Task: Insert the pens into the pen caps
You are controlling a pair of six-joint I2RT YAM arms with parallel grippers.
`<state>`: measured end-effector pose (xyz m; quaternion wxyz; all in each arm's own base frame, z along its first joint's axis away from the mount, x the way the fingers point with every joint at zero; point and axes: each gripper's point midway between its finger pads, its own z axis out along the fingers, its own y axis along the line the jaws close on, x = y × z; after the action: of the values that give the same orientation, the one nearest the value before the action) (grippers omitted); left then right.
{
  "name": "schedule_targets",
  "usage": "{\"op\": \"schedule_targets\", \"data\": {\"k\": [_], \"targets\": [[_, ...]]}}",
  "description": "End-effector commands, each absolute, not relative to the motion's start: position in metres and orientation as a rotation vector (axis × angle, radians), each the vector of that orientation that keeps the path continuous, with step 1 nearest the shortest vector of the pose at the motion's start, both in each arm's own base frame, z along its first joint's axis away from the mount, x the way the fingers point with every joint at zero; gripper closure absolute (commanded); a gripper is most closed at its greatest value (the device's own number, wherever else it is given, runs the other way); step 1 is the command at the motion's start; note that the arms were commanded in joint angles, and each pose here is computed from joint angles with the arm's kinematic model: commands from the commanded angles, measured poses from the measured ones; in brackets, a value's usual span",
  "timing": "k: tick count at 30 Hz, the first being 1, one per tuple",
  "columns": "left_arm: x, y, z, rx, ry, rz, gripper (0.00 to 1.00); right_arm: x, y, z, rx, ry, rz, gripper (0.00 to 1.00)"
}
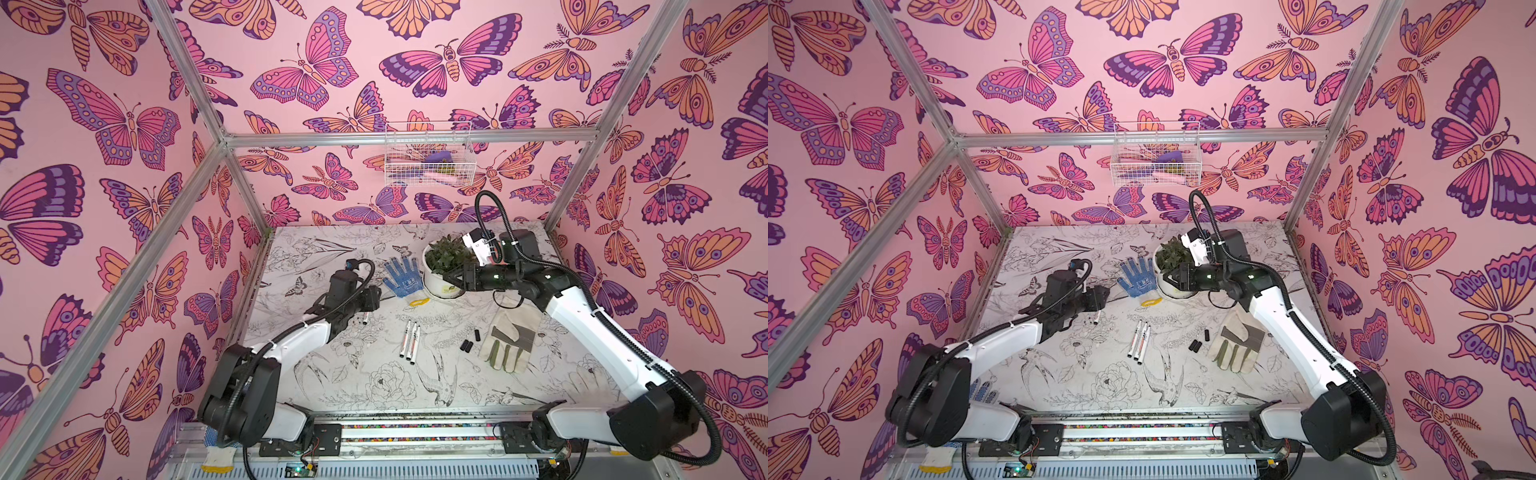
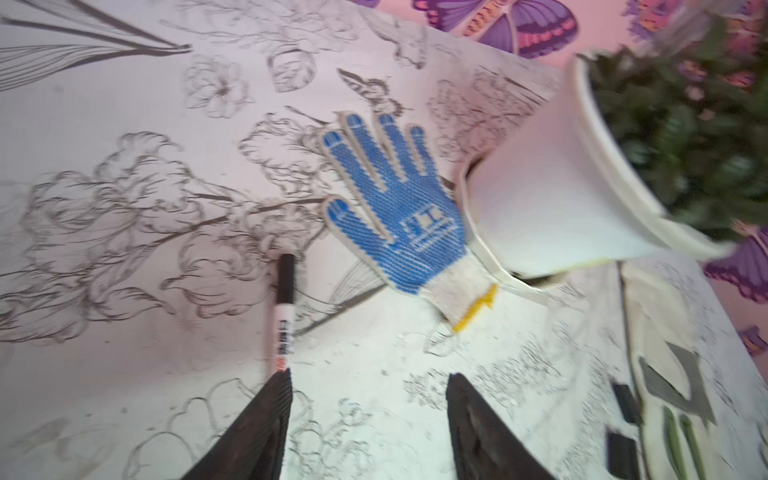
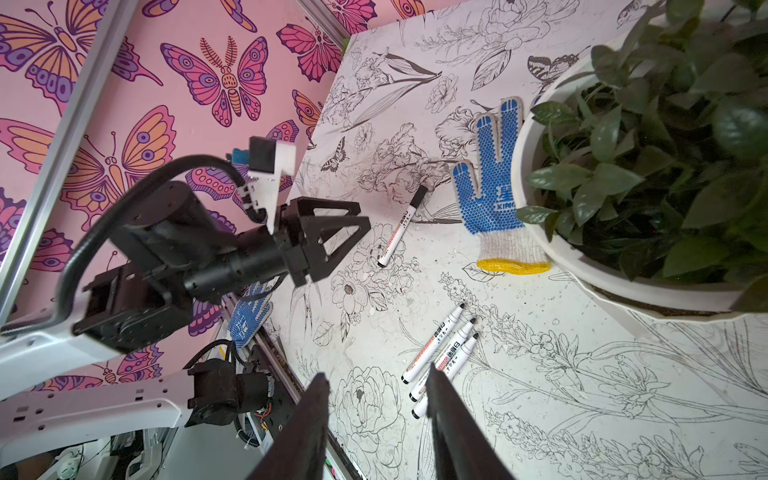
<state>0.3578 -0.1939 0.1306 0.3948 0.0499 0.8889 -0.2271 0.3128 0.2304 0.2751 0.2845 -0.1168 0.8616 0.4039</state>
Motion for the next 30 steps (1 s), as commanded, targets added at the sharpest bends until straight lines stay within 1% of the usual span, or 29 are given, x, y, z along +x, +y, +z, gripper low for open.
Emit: {"op": "schedule_targets", "data": {"k": [1, 5, 8, 11, 18, 24, 28, 30], "targets": [[0.310, -0.214, 0.092, 0.351, 2.426, -0.498, 0.38, 0.315, 0.228, 0.267, -0.325, 2.320, 1.054, 0.60], [0.274, -0.247, 0.071, 0.558, 2.491, -0.503, 0.38, 0.316, 0.229, 0.266, -0.333, 2.331, 1.050, 0.62], [0.260, -0.258, 0.055, 0.650, 2.518, -0.476, 0.39, 0.315, 0.228, 0.267, -0.344, 2.335, 1.044, 0.62], [0.254, -0.261, 0.042, 0.688, 2.543, -0.432, 0.41, 0.314, 0.228, 0.267, -0.350, 2.337, 1.040, 0.62], [0.261, -0.261, 0.030, 0.678, 2.563, -0.365, 0.49, 0.312, 0.227, 0.267, -0.357, 2.340, 1.037, 0.63], [0.263, -0.265, 0.023, 0.714, 2.569, -0.339, 0.50, 0.311, 0.227, 0.268, -0.362, 2.338, 1.034, 0.63], [0.262, -0.257, 0.017, 0.725, 2.581, -0.234, 0.51, 0.310, 0.225, 0.267, -0.355, 2.342, 1.031, 0.63], [0.264, -0.245, 0.014, 0.696, 2.595, -0.135, 0.56, 0.310, 0.225, 0.267, -0.352, 2.337, 1.029, 0.63]]}}
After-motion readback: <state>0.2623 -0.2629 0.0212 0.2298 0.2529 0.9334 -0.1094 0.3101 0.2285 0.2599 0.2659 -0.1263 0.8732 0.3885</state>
